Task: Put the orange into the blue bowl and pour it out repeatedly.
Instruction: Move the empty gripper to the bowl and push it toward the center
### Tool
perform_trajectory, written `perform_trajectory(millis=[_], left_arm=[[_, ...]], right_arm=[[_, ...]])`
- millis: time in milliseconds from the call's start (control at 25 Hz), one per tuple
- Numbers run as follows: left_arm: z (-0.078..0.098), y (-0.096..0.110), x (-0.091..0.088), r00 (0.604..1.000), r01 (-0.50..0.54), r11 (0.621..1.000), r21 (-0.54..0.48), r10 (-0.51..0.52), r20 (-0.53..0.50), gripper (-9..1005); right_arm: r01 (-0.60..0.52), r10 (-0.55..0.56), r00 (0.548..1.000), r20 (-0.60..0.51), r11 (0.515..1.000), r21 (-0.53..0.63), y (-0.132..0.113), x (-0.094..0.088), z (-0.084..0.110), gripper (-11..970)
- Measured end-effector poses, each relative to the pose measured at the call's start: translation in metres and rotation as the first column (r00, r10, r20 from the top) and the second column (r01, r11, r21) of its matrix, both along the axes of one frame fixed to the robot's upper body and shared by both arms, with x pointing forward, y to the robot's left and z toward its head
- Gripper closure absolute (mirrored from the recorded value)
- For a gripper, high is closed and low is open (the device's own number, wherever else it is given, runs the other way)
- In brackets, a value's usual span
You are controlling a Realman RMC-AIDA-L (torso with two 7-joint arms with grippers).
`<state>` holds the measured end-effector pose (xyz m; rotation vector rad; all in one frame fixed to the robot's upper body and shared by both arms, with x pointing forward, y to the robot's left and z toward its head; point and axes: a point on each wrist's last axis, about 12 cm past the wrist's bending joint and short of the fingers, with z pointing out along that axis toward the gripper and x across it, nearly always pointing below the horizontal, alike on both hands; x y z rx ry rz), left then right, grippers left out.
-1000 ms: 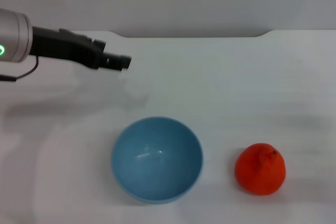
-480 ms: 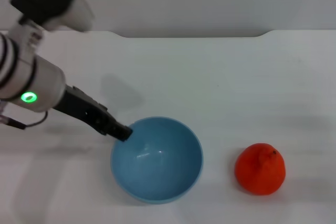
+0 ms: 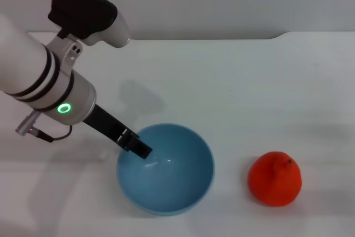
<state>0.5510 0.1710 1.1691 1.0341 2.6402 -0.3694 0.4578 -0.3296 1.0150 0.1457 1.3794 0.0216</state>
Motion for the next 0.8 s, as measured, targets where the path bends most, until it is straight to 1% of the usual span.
perform_trajectory(millis=[400, 800], left_arm=[[-0.021, -0.007, 0.007, 0.999, -0.016, 1.0, 0.015, 0.016, -0.046, 226], [-0.034, -0.015, 0.008, 0.994, 0.005, 1.0, 0.022, -0.003, -0.112, 241]], right_arm=[[0.002, -0.002, 1.0, 0.006, 1.0, -0.01, -0.002, 0.001, 0.001, 476], [0.003, -0.003, 1.0, 0.009, 1.0, -0.014, -0.003, 0.001, 0.002, 476]])
